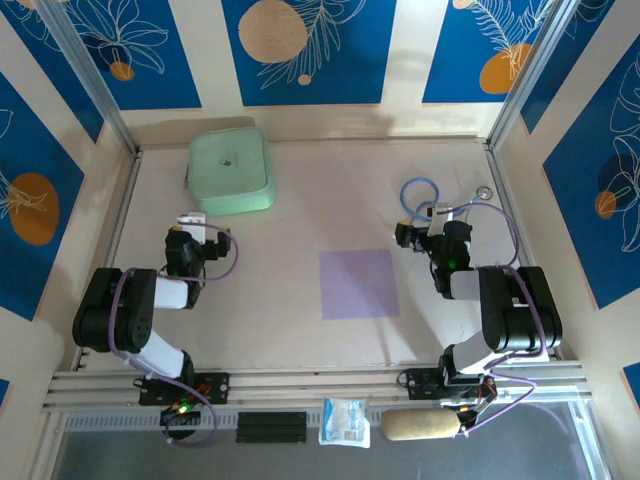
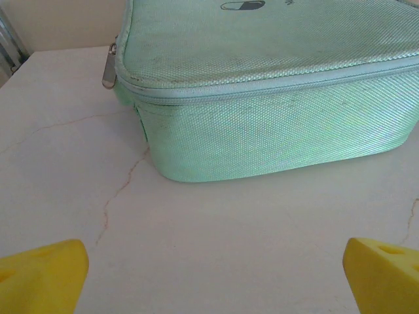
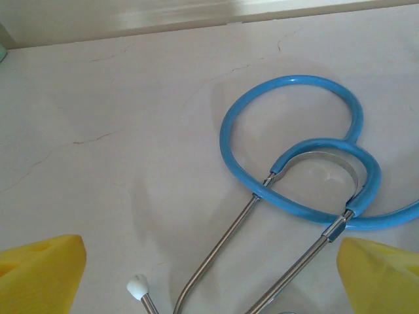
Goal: Fold a paper plane with a square sheet of paper (pick it up from the middle)
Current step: Move the square sheet of paper to the center of the table.
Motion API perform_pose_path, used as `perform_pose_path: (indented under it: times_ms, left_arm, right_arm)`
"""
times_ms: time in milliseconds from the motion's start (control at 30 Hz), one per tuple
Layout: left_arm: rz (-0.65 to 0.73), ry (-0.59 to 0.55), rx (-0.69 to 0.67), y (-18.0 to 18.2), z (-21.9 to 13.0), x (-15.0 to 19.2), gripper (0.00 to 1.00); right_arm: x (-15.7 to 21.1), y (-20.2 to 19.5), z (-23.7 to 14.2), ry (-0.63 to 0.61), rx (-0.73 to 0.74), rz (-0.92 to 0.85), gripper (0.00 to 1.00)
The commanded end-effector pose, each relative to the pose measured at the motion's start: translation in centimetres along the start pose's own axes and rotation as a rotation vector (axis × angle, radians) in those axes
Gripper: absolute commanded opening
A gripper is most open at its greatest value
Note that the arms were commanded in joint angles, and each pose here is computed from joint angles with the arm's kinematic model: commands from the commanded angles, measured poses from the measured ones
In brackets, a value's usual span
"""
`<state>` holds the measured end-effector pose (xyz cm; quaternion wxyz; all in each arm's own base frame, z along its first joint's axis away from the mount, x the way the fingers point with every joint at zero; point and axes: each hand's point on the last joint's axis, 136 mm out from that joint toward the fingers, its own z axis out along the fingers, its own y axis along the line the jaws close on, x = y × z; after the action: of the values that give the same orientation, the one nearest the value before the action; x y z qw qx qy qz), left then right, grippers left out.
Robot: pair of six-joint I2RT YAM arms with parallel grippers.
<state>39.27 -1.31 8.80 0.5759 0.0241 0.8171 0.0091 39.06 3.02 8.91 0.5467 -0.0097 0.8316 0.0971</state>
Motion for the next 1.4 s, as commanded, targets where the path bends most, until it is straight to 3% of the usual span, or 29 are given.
perform_pose_path:
  times_ms: [0, 1233, 1367]
  left_arm:
    - [0.022, -0.015, 0.011, -0.4, 0.2, -0.5, 0.99]
    - [0.022, -0.018, 0.012, -0.4, 0.1, -0.6, 0.99]
    - [0.006, -0.043, -0.024, 0.2, -0.7, -1.6, 1.0]
  right_arm:
    - [-0.7, 0.0, 0.3, -0.01, -0.01, -0.017, 0.99]
    - [-0.7, 0.1, 0.3, -0.012, -0.012, -0.016, 0.99]
    - [-2.1, -0.3, -0.3, 0.003, 0.021, 0.0, 0.99]
